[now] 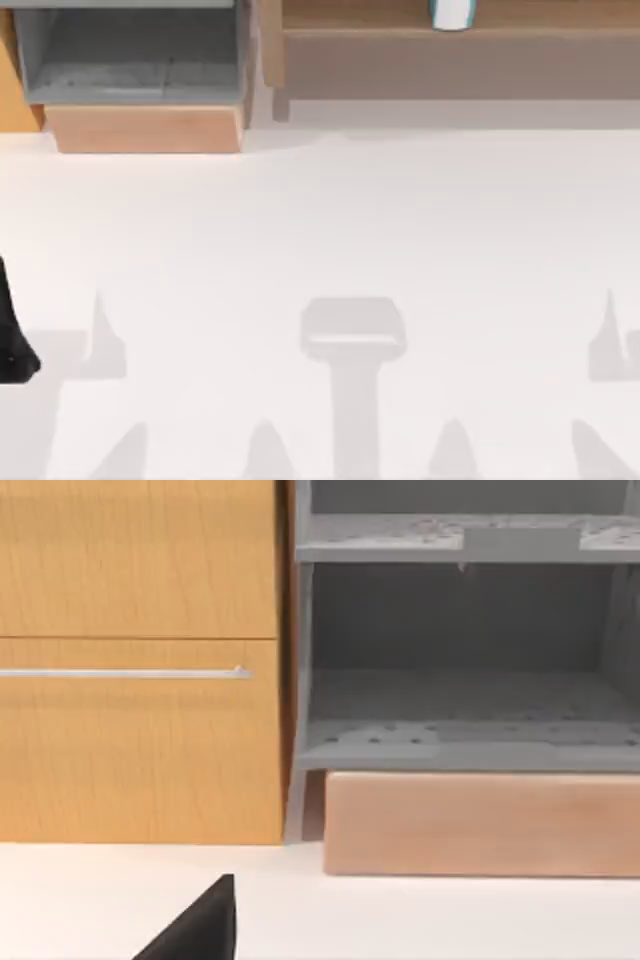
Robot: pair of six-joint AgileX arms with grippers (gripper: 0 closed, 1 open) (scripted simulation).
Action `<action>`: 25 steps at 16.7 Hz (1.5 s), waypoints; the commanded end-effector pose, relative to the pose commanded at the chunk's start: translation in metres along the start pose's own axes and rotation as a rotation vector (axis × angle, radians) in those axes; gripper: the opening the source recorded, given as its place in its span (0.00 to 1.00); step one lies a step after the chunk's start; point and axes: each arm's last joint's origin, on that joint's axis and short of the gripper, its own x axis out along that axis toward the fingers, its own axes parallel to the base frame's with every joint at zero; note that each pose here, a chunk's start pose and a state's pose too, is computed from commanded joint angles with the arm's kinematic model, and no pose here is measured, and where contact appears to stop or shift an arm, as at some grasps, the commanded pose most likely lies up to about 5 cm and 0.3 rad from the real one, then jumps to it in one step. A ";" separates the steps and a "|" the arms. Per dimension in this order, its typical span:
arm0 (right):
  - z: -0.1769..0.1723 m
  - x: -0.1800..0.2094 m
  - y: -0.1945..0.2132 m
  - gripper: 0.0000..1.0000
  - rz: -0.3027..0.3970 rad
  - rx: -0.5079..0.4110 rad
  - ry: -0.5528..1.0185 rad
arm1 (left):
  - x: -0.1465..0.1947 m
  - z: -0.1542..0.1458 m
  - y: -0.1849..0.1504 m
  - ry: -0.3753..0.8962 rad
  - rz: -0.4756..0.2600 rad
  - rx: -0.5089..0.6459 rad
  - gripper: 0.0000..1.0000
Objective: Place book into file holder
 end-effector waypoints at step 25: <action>0.000 0.000 0.000 1.00 0.000 0.000 0.000 | 0.257 0.160 -0.264 -0.011 -0.037 -0.011 1.00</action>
